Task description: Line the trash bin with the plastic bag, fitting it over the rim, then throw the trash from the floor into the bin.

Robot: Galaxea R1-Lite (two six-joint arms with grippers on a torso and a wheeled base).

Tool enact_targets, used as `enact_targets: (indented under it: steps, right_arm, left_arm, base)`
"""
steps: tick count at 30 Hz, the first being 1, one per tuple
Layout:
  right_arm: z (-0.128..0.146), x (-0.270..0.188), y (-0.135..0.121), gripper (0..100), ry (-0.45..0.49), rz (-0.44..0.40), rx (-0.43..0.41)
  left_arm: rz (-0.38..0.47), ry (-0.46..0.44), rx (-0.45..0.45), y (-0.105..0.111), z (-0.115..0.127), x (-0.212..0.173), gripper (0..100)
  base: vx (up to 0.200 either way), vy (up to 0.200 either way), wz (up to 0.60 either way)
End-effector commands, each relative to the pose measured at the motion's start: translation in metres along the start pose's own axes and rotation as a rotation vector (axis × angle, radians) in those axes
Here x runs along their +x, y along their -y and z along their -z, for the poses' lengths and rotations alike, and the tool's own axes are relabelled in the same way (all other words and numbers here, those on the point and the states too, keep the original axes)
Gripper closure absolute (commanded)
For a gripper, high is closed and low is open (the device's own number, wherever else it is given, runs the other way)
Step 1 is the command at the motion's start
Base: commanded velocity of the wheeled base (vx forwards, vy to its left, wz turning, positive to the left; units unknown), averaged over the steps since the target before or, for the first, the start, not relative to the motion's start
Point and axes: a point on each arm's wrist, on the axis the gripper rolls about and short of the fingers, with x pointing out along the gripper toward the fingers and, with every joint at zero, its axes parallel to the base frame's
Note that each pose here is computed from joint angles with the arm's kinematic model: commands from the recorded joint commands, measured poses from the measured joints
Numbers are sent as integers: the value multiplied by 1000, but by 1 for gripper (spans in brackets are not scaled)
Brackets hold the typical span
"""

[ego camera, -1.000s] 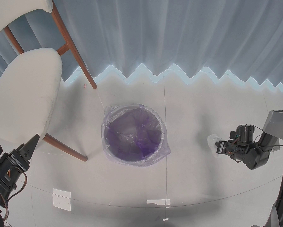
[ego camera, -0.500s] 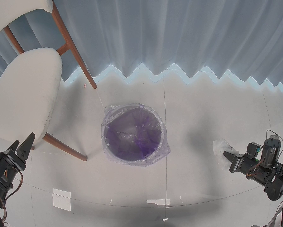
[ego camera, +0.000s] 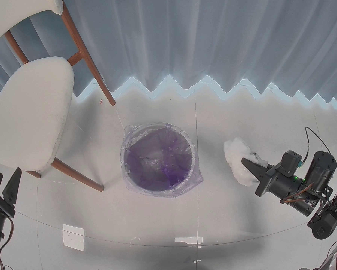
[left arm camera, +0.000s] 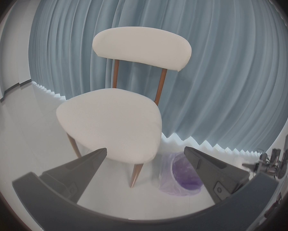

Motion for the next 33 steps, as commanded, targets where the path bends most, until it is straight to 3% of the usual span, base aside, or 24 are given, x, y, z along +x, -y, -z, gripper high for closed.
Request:
enact_targets:
  steps: [1,7,15,22,28,33]
  right_arm:
    - [-20,37,-17,100,79,-79,-24]
    - [-30,57,-22,100,94,-88,-25]
    - [-26,73,-30,100,96,-118,-33]
    - [-14,94,-32,100,81,-122,-37]
    - [-4,112,-39,100,75,-133,-39]
    - [10,130,-50,100,63,-164,-41]
  left_arm:
    - [48,71,39,-2,7,-45,0]
    - [140,17,83,-3,21,-63,0]
    - [196,-52,133,-6,35,-71,0]
    - [196,-63,192,-11,53,-89,0]
    - [178,-67,225,-12,55,-91,0]
    - [74,-119,290,-16,62,-91,0]
  base:
    - [0,0,0]
    - [0,0,0]
    - [0,0,0]
    - [0,0,0]
    - [0,0,0]
    - [0,0,0]
